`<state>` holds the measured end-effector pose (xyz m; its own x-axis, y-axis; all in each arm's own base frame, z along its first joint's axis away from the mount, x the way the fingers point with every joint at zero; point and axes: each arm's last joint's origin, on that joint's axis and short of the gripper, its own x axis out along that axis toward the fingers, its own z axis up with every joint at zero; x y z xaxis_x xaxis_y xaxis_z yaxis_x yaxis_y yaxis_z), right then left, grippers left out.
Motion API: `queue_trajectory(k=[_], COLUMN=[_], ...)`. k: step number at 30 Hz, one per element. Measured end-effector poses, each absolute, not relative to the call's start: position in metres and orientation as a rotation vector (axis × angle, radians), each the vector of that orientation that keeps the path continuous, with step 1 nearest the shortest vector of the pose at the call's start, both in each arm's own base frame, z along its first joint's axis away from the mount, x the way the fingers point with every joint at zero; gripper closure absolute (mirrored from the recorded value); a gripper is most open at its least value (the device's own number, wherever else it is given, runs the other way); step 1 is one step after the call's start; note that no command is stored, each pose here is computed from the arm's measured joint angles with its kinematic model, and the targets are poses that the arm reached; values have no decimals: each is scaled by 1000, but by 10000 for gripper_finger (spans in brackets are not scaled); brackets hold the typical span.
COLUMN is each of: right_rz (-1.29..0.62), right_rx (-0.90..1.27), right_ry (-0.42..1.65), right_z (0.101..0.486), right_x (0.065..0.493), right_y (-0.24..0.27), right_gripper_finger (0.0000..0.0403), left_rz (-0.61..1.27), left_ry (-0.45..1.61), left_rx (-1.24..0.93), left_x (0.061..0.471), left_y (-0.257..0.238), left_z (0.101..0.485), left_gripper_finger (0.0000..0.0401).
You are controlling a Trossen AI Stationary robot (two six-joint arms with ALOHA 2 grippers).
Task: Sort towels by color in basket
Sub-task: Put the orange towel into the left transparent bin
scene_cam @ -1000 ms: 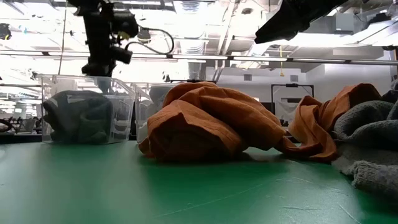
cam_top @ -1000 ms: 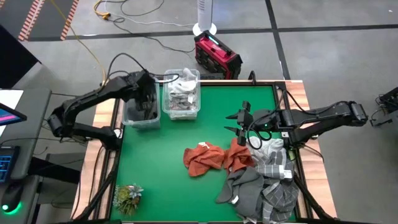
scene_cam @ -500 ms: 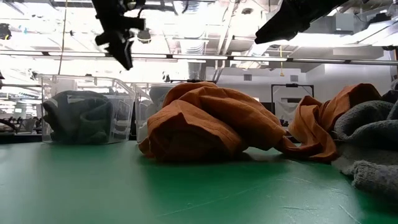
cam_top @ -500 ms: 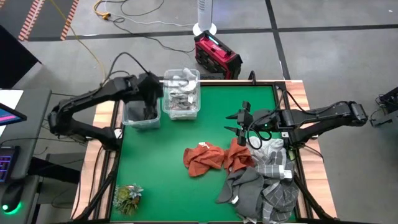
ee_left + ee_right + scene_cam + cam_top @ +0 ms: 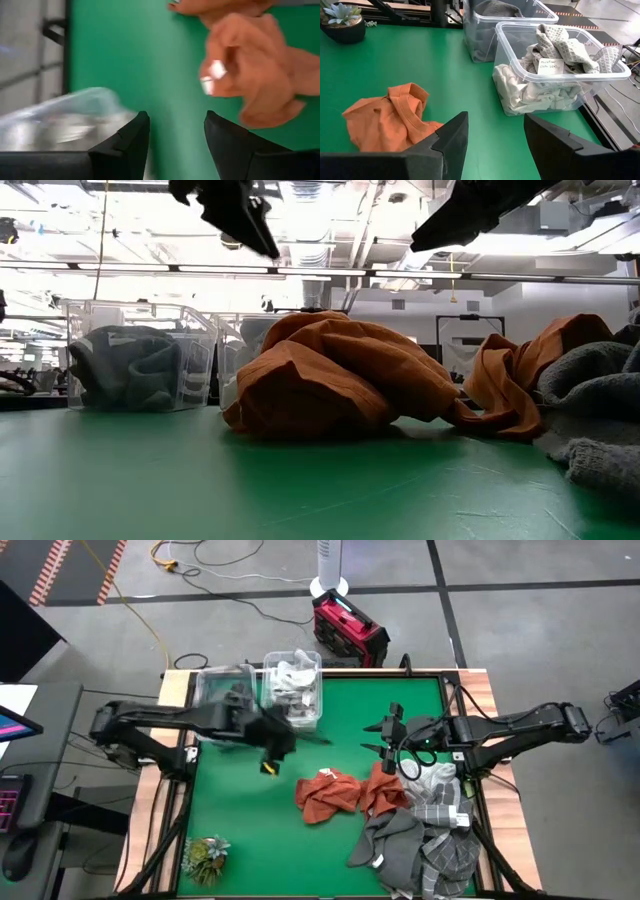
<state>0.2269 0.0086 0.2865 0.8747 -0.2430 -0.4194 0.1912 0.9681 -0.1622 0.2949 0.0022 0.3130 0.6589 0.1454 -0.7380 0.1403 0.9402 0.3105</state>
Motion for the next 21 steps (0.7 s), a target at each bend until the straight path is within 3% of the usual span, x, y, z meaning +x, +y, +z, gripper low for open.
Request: queue_trajectory(k=[10, 21], right_rz=[-225, -223], right_rx=[-134, -143], right_ry=[462, 465], right_z=[286, 286], right_x=[227, 226], right_y=[8, 8], right_gripper_finger=[181, 181], left_rz=[-179, -302], left_ry=[983, 937], left_rx=[265, 154], left_x=[356, 371], left_y=[-37, -43], left_z=[227, 211], left_gripper_finger=[222, 226])
